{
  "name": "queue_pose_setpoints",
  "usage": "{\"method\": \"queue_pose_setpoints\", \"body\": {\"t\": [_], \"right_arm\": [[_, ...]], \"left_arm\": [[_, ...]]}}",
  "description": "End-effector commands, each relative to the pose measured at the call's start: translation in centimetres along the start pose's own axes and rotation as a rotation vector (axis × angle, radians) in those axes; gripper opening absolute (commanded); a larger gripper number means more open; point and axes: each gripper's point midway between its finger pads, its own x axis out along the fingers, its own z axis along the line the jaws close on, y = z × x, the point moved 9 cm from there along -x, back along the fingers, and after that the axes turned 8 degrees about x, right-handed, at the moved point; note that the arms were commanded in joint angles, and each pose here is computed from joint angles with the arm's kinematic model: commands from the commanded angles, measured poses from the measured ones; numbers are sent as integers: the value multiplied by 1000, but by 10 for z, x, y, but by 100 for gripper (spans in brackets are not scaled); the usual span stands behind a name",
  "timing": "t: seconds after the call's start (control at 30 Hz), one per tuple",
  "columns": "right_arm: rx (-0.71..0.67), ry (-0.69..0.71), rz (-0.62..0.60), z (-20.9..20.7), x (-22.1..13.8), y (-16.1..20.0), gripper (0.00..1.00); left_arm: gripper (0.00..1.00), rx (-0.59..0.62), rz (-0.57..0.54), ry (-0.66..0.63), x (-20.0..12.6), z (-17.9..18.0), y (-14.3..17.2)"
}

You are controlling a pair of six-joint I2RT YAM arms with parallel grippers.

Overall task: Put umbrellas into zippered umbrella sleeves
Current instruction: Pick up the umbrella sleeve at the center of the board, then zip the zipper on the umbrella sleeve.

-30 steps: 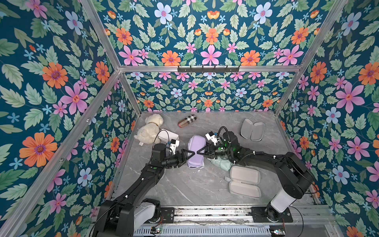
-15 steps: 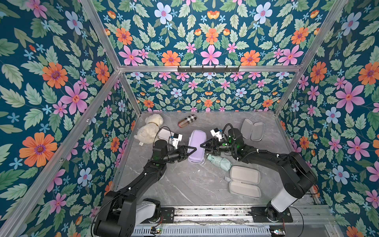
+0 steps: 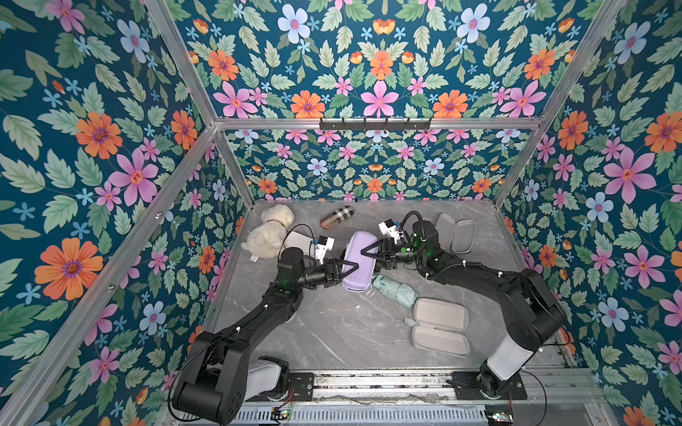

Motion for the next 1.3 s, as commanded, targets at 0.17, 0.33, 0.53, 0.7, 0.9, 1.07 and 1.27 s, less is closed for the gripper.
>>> {"method": "queue_pose_setpoints", "body": {"t": [0.17, 0.33, 0.53, 0.7, 0.9, 1.07, 1.27], "right_arm": [[-58, -105, 6, 22, 10, 0, 30], [-61, -117, 3, 24, 13, -3, 28], [-48, -64, -76, 11, -9, -15, 49], [-116, 163, -167, 0, -43, -10, 59], [-336, 570, -285, -8, -69, 8, 59], [-622, 799, -346, 3, -70, 24, 59], [-947, 796, -360, 9, -56, 49, 54]], "left_arm": [[70, 131, 14, 39, 6, -9, -12], [63, 99, -17, 52, 13, -2, -22], [28, 117, 11, -21, 10, 6, -29], [20, 174, 104, -172, 6, 16, -25], [11, 225, 156, -213, 2, 16, -27], [7, 225, 200, -204, 2, 17, -26], [5, 253, 232, -205, 1, 14, -26]]}}
